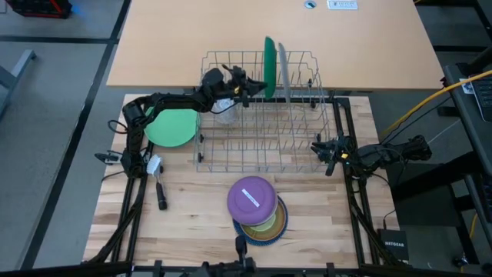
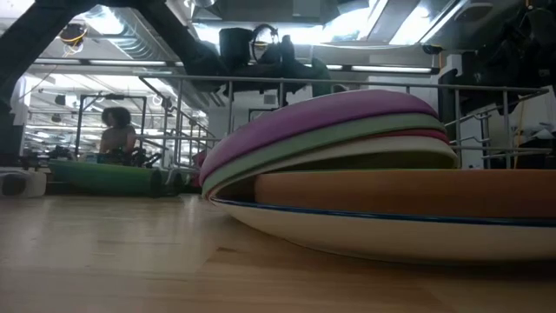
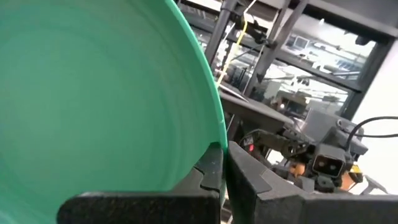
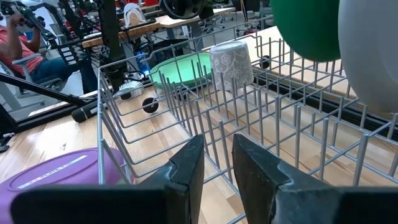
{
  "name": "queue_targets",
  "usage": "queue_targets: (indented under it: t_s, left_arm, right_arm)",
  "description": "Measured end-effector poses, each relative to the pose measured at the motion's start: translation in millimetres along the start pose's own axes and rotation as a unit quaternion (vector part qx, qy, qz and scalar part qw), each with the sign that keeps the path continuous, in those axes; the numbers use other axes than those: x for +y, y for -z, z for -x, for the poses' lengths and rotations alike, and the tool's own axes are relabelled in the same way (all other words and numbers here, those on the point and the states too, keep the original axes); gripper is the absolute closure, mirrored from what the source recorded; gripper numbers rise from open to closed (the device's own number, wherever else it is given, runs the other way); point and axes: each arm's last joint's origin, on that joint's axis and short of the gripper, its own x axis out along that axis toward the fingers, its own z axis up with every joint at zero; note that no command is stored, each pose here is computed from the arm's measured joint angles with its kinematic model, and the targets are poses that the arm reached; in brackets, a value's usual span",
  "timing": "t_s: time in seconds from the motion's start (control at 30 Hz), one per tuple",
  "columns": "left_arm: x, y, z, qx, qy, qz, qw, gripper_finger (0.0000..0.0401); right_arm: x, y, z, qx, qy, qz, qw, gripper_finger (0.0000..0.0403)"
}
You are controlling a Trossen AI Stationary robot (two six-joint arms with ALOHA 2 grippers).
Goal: Sort dishes
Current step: Put the dark green plate in the dish rack
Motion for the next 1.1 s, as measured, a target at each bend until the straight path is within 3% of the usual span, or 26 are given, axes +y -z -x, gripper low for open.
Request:
queue_targets:
  t_s: [0.27,0.57,1.1]
  left_arm:
    - [11,11,3,0.048,-0.073,0.030,0.996,0.0401]
    - [12,12,3,0.041,-0.087,0.062,0.993,0.0384]
    - [16,9,6,0.040,-0.078,0.112,0.990,0.0279]
  right_arm:
    - [0,0,0,0.000,0.000,0.000,1.000,0.0315]
    - [0,0,0,0.000,0.000,0.000,1.000,0.0315]
    - [1,0,0,0.004,-0.010,0.000,1.000,0.0315]
